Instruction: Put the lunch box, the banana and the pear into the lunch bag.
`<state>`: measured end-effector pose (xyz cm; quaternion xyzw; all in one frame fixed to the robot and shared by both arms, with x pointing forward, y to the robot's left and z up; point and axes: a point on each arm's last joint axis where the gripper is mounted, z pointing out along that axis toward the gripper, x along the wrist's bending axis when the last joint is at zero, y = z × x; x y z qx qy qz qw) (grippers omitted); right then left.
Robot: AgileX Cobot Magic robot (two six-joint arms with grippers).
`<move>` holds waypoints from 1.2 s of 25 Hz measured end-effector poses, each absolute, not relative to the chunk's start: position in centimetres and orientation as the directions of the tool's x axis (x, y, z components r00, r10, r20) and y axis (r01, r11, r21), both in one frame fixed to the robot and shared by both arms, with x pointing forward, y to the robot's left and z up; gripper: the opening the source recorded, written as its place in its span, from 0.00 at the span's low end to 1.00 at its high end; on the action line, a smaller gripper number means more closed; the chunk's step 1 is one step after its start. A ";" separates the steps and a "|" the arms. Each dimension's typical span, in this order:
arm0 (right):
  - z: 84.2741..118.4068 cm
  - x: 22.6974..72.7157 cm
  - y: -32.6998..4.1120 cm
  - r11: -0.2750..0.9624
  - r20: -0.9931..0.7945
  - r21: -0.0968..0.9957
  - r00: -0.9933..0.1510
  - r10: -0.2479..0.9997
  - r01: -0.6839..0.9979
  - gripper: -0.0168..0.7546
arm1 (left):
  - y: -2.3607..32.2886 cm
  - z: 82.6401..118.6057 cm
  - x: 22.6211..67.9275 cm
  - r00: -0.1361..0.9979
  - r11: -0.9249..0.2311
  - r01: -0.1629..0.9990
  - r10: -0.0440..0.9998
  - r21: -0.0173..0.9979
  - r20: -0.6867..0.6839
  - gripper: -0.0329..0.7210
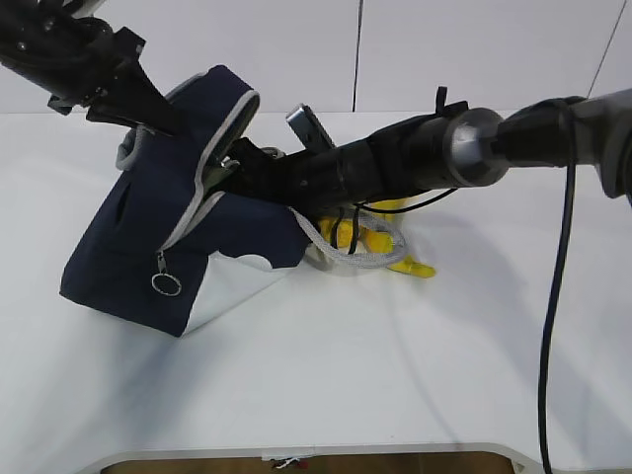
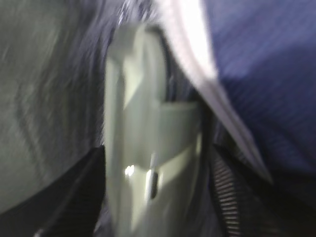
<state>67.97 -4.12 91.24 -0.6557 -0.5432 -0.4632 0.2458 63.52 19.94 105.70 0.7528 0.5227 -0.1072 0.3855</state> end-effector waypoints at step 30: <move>92.6 66.8 -4.7 -0.056 0.927 0.173 -0.144 0.345 0.983 0.72 | 22.4 105.8 63.9 0.382 -0.098 0.886 0.707 0.453 -0.596 0.04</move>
